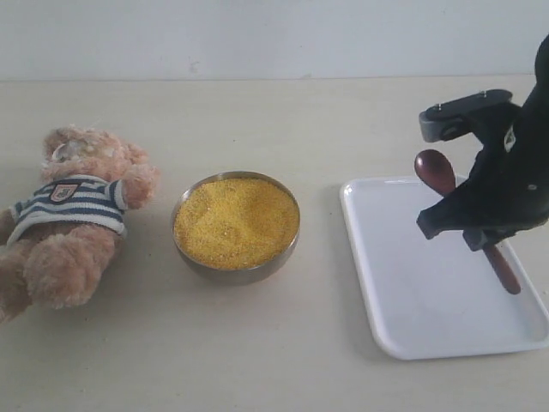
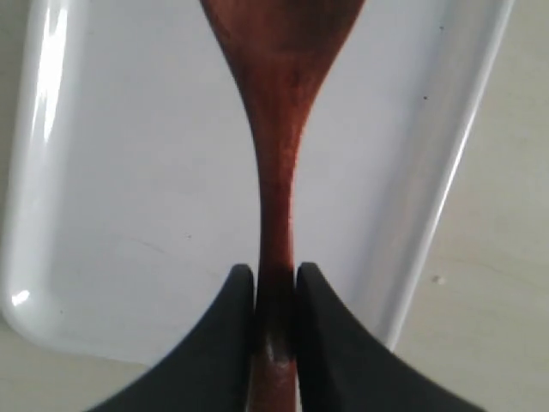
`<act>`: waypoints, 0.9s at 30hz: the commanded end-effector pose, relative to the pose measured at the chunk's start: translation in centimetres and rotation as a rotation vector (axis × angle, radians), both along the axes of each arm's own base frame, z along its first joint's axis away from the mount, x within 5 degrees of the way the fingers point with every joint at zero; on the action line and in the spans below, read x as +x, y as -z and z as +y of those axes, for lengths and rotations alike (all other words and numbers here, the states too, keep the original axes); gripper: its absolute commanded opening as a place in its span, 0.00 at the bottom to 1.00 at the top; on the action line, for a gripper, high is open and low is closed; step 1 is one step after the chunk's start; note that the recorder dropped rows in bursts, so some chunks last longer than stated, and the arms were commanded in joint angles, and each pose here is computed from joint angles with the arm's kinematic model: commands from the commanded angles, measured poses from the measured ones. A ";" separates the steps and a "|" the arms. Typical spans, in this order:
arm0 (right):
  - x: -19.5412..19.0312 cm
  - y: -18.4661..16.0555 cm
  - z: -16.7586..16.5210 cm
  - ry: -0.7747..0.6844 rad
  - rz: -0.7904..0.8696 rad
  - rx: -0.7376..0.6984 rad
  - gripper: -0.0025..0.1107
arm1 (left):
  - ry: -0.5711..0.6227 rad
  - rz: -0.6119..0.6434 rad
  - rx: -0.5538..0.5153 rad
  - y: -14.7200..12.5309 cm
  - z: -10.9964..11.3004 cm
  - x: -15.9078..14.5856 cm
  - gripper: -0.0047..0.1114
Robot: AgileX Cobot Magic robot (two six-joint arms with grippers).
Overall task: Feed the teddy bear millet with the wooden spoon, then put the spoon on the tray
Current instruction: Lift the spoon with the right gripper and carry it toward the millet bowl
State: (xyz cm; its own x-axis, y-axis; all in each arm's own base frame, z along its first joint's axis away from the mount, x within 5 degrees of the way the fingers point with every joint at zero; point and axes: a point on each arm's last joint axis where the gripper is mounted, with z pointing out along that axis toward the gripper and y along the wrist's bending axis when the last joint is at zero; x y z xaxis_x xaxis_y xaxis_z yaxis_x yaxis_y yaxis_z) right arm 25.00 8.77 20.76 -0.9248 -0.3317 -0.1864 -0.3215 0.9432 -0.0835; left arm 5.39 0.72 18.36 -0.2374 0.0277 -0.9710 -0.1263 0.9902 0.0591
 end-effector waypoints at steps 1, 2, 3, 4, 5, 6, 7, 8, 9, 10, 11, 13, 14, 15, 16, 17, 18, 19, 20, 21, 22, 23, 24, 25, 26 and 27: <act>0.3 -3.0 0.0 -0.058 -0.015 -0.035 0.02 | -0.005 -0.017 -0.002 -0.2 0.0 0.0 0.07; 0.4 -3.6 0.3 -0.068 -0.023 -0.036 0.02 | -0.005 -0.017 -0.002 -0.2 0.0 0.0 0.07; 0.5 -4.1 0.5 -0.086 -0.027 -0.050 0.02 | -0.005 -0.017 -0.002 -0.2 0.0 0.0 0.07; 0.5 -4.6 0.9 -0.115 -0.037 -0.081 0.02 | -0.005 -0.017 -0.002 -0.2 0.0 0.0 0.07; 0.4 -5.0 1.3 -0.147 -0.044 -0.108 0.02 | -0.005 -0.017 -0.002 -0.2 0.0 0.0 0.07; 0.3 -5.4 1.9 -0.178 -0.052 -0.133 0.02 | -0.005 -0.017 -0.002 -0.2 0.0 0.0 0.07; 0.1 -5.9 2.5 -0.206 -0.060 -0.152 0.02 | -0.005 -0.017 -0.002 -0.2 0.0 0.0 0.07; -0.1 -6.3 3.0 -0.226 -0.066 -0.162 0.02 | -0.005 -0.017 -0.002 -0.2 0.0 0.0 0.07; -0.2 -6.7 3.6 -0.247 -0.073 -0.170 0.02 | -0.005 -0.017 -0.002 -0.2 0.0 0.0 0.07; -0.4 -7.1 4.2 -0.263 -0.080 -0.174 0.02 | -0.005 -0.017 -0.002 -0.2 0.0 0.0 0.07; -0.7 -7.5 4.7 -0.280 -0.085 -0.178 0.02 | -0.005 -0.017 -0.002 -0.2 0.0 0.0 0.07; -1.1 -7.9 5.6 -0.310 -0.086 -0.182 0.02 | -0.005 -0.017 -0.002 -0.2 0.0 0.0 0.07; -1.3 -7.9 6.0 -0.324 -0.086 -0.193 0.02 | -0.005 -0.017 -0.002 -0.2 0.0 0.0 0.07; -1.6 -7.9 6.4 -0.337 -0.086 -0.215 0.02 | -0.005 -0.017 -0.002 -0.2 0.0 0.0 0.07; -1.8 -7.8 6.6 -0.352 -0.084 -0.247 0.02 | -0.005 -0.017 -0.002 -0.2 0.0 0.0 0.07; -1.8 -7.6 7.0 -0.362 -0.083 -0.274 0.02 | -0.005 -0.017 -0.002 -0.2 0.0 0.0 0.07; -1.8 -7.3 7.5 -0.385 -0.093 -0.308 0.02 | -0.005 -0.017 -0.002 -0.2 0.0 0.0 0.07; -1.9 -6.9 8.0 -0.404 -0.094 -0.329 0.02 | -0.005 -0.017 -0.002 -0.2 0.0 0.0 0.07; -1.9 -6.5 8.4 -0.414 -0.092 -0.345 0.02 | -0.005 -0.017 -0.002 -0.2 0.0 0.0 0.07; -2.0 -6.1 9.1 -0.434 -0.094 -0.363 0.02 | -0.005 -0.017 -0.002 -0.2 0.0 0.0 0.07; -2.1 -5.7 9.5 -0.442 -0.089 -0.373 0.02 | -0.005 -0.017 -0.002 -0.2 0.0 0.0 0.07; -2.2 -5.4 10.0 -0.457 -0.086 -0.383 0.02 | -0.005 -0.017 -0.002 -0.2 0.0 0.0 0.07; -2.4 -4.9 10.6 -0.479 -0.081 -0.396 0.02 | -0.005 -0.017 -0.002 -0.2 0.0 0.0 0.07; -2.4 -4.7 11.0 -0.491 -0.079 -0.399 0.02 | -0.005 -0.017 -0.002 -0.2 0.0 0.0 0.07; -2.4 -4.5 11.5 -0.502 -0.074 -0.404 0.02 | -0.005 -0.017 -0.002 -0.2 0.0 0.0 0.07; -2.3 -4.2 12.0 -0.513 -0.073 -0.408 0.02 | -0.005 -0.017 -0.002 -0.2 0.0 0.0 0.07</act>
State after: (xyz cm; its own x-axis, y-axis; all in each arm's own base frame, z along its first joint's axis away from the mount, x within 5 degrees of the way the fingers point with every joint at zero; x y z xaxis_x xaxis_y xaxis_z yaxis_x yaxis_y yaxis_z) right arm 22.51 19.78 25.24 -0.6361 -0.7714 -0.0174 -0.6948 0.5824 -0.4219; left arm 5.39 0.72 18.36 -0.2374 0.0277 -0.9710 -0.1263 0.9902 0.0591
